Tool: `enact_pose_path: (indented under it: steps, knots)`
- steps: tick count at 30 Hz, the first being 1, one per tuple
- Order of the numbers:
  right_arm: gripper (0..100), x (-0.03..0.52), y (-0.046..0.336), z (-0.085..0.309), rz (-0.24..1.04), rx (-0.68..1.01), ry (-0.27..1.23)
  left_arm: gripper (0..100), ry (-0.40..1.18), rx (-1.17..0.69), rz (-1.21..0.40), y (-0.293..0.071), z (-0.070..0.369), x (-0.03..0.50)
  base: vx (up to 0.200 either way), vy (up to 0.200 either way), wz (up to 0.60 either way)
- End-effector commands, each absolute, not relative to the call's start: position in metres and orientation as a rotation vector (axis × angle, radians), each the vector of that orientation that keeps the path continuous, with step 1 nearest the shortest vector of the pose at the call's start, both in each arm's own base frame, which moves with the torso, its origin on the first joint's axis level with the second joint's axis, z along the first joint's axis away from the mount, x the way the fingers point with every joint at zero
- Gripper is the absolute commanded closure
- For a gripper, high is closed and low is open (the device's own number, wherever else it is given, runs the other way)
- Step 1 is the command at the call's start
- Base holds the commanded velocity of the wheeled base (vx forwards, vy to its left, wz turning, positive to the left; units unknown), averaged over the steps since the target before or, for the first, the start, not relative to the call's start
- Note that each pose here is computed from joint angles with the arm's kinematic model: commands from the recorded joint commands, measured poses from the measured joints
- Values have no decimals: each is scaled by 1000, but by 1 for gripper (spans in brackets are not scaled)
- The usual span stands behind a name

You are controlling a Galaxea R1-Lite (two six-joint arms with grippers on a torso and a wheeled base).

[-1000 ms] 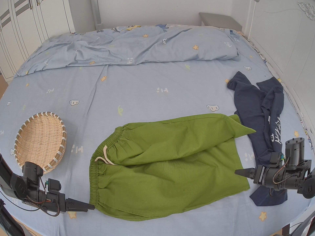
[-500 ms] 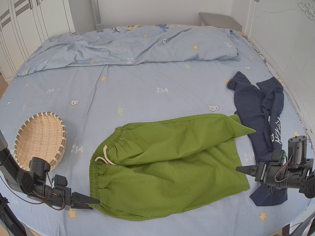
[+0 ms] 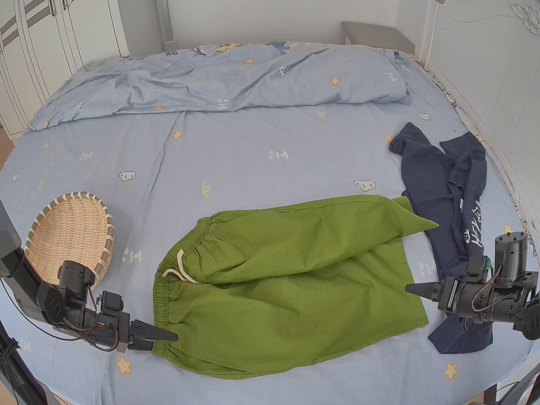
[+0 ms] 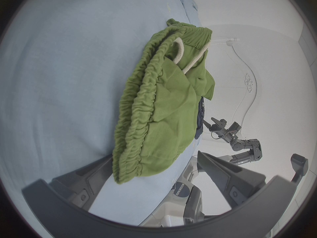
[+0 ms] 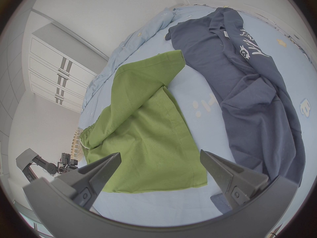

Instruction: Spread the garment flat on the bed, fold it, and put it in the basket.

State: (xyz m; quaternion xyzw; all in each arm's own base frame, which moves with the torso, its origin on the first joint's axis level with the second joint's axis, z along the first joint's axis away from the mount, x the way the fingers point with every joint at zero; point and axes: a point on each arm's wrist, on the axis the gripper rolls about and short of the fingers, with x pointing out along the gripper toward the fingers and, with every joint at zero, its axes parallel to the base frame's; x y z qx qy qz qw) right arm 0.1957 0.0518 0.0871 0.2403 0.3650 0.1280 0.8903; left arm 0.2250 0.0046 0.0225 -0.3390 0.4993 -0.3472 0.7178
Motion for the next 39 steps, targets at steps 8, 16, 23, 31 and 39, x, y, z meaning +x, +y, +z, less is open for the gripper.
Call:
enact_pose_path:
  steps: [8,16,23,31,39]
  knots:
    - [0,198,49,86,249,505,759,100,1101,-745,-778,2,23,233,0,0,0]
    - [0,193,48,81,306,530,812,100,1087,-775,-728,14,24,220,0,0,0]
    - [0,190,48,67,324,544,895,100,1030,-807,-649,33,29,205,0,0,0]
    - [0,193,50,42,344,534,1022,100,985,-764,-640,46,23,198,0,0,0]
    - [0,196,51,35,411,563,1070,100,989,-767,-642,46,21,199,0,0,0]
